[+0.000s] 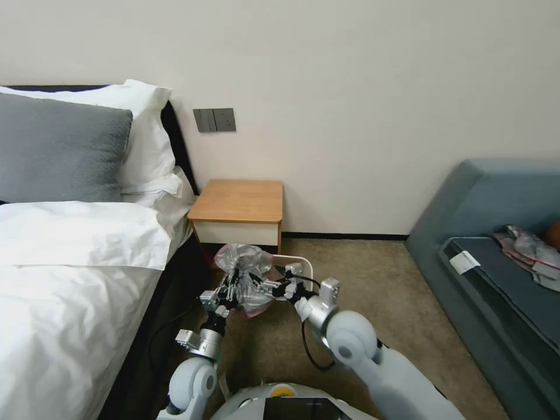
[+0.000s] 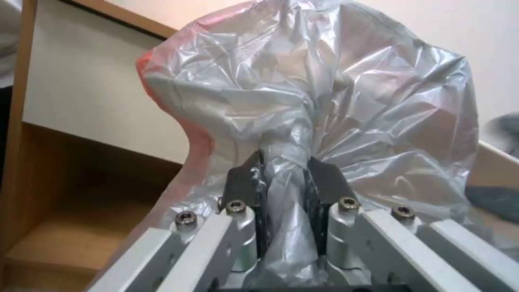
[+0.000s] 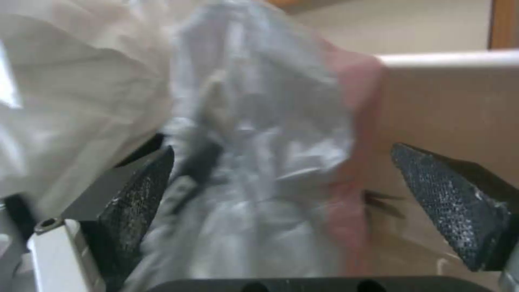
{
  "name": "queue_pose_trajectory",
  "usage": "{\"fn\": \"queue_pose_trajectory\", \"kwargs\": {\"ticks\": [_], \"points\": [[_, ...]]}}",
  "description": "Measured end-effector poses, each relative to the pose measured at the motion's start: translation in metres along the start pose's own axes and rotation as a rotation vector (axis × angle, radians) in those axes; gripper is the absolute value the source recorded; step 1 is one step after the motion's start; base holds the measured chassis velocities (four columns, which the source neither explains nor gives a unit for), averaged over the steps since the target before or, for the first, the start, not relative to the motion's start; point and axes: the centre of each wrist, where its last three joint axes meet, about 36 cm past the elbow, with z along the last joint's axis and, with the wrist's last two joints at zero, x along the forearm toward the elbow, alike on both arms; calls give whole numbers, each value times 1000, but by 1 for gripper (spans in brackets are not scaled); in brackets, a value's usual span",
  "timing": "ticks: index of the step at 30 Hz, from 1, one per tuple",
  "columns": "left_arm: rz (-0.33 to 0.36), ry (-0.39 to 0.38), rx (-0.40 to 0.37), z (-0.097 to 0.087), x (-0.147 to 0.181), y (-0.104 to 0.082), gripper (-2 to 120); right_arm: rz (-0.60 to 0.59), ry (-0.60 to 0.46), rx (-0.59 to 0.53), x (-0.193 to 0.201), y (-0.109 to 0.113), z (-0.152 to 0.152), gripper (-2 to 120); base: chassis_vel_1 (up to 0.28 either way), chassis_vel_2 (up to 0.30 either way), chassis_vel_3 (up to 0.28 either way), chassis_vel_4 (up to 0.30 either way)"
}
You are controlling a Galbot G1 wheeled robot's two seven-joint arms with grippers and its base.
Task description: Pick up the garbage bag from the table and place it over the trash can.
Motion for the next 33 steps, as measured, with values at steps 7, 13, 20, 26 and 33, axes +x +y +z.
{"fn": "queue_pose_trajectory", "kwargs": {"ticks": [7, 13, 20, 26, 33], "points": [[8, -8, 5, -1, 1, 0, 11, 28, 16, -7, -14, -14, 2, 100, 0, 0, 0, 0], [13, -11, 8, -1, 1, 0, 11, 19, 9, -3, -16, -16, 0, 96, 0, 0, 0, 0], [12, -10, 10, 0, 2, -1, 11, 7, 1, 9, -16, -16, 2, 73, 0, 0, 0, 0], [8, -10, 11, 1, 1, 0, 11, 2, -14, 30, -15, -16, 3, 48, 0, 0, 0, 0], [4, -11, 13, 1, 1, 0, 11, 1, -20, 43, -16, -17, 5, 26, 0, 0, 0, 0]]}}
